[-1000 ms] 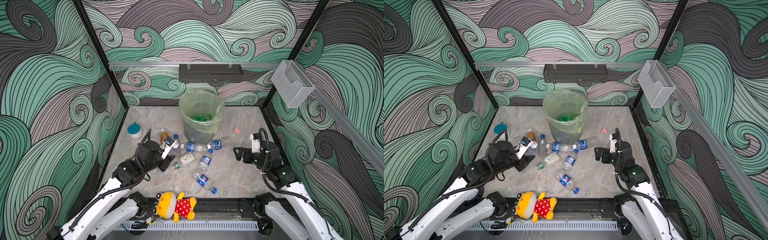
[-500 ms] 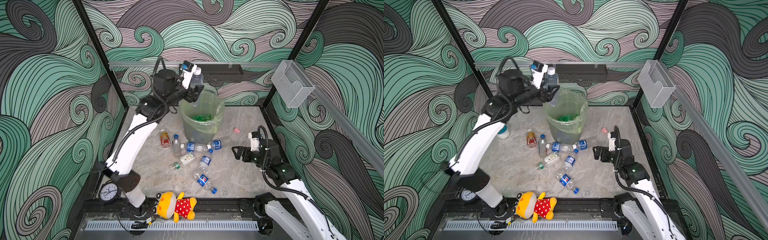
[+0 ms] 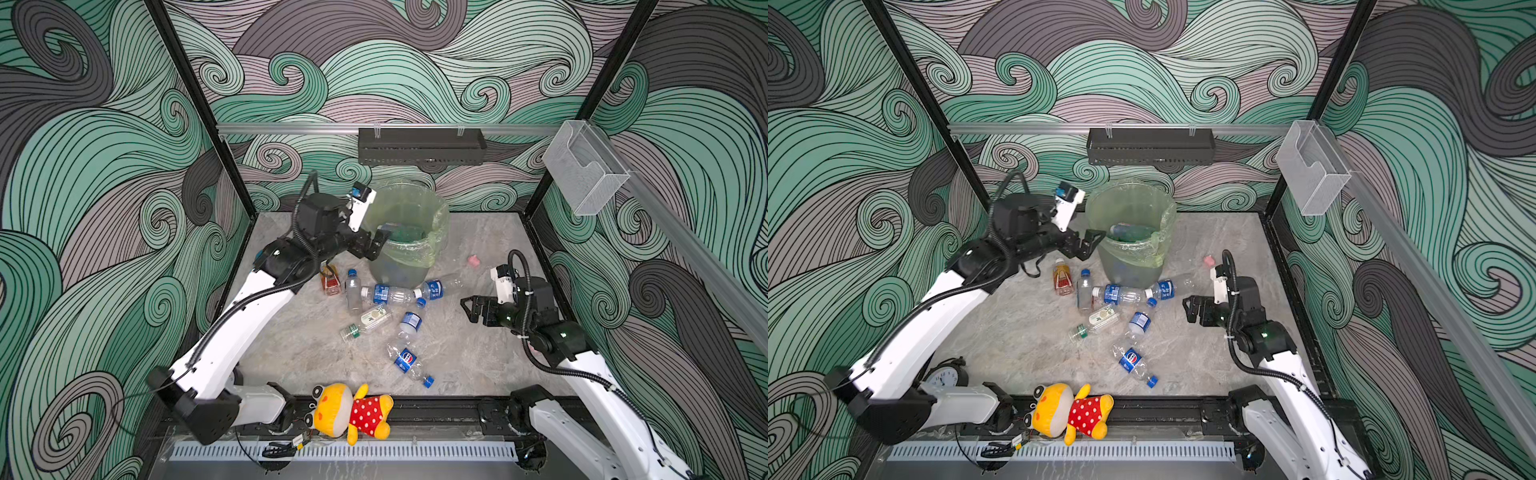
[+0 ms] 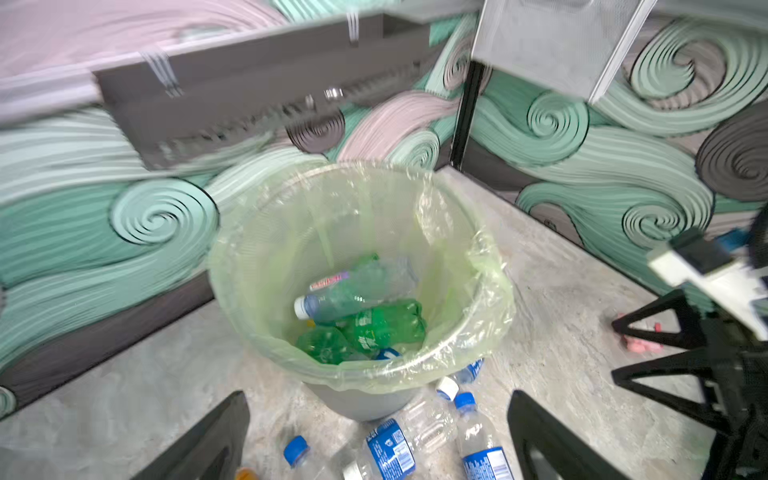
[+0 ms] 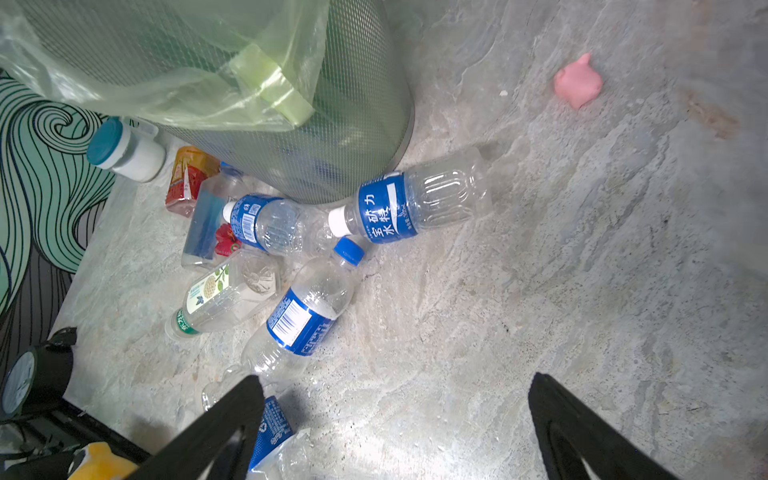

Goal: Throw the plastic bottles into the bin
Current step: 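Open the left gripper to drop the clear bottle into the bin, then withdraw the left gripper while the right gripper reaches toward the Pepsi bottle, then lower the right gripper onto the clear Pepsi-label bottle near the plush toy, then close the right gripper on the Pepsi bottle, then lift the Pepsi bottle with the right gripper over the bin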

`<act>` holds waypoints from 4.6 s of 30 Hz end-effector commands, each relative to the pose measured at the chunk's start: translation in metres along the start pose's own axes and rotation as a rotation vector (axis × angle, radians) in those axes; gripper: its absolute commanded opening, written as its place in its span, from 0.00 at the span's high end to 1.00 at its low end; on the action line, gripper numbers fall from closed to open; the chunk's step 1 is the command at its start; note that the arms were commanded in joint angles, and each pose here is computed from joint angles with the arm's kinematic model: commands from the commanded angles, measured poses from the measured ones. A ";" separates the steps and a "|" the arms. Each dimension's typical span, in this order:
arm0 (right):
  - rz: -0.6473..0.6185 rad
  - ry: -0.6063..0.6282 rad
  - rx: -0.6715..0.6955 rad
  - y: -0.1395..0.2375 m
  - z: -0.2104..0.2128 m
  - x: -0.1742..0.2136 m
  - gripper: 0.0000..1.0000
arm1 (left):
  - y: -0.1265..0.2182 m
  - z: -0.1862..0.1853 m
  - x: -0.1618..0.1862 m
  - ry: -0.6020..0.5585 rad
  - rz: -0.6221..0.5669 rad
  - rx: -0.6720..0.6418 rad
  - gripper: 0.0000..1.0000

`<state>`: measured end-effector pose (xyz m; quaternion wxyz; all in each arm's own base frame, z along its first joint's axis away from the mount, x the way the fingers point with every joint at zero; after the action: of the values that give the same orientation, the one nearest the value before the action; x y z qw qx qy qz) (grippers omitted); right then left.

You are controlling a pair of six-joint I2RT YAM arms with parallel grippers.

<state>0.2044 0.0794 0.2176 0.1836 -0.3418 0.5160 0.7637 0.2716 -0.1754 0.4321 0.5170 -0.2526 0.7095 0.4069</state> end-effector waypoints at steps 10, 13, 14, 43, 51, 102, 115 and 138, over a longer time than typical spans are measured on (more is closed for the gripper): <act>0.126 0.010 -0.291 -0.006 0.037 0.008 0.04 | 0.078 0.050 0.112 0.096 0.094 -0.364 0.01; 0.148 0.076 -0.316 -0.002 0.050 0.009 0.05 | 0.089 0.053 0.132 0.099 0.141 -0.387 0.01; 0.152 0.096 -0.326 -0.001 0.054 0.009 0.05 | 0.092 0.054 0.136 0.098 0.156 -0.391 0.01; 0.318 0.529 -0.379 -0.012 0.139 -0.002 0.13 | 0.099 0.065 0.179 0.093 0.260 -0.471 0.01; 0.420 0.590 -0.363 -0.032 0.160 0.019 0.15 | 0.097 0.066 0.184 0.078 0.284 -0.477 0.01; 0.646 0.542 -0.171 -0.126 0.166 0.136 0.44 | 0.091 0.071 0.193 0.067 0.314 -0.521 0.01; 0.434 0.483 -0.305 -0.084 0.175 0.101 0.52 | 0.091 0.076 0.186 0.067 0.265 -0.570 0.01; -0.159 0.322 -0.173 0.043 0.113 -0.029 0.61 | 0.066 0.071 0.182 0.057 0.290 -0.503 0.01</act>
<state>0.1519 0.1728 0.2710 0.0996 -0.4943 0.4322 0.7476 0.1929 -0.0664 0.2667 0.3478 -0.2729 0.6234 0.6449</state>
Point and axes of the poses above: each gripper's point midway between its finger pads, its own y axis back along the fingers, its own z axis along the line the jaws close on, x = y × z, the point moved 6 cm from there along y, back along the fingers, and after that the axes turned 10 degrees about y, right-handed, at the moved point
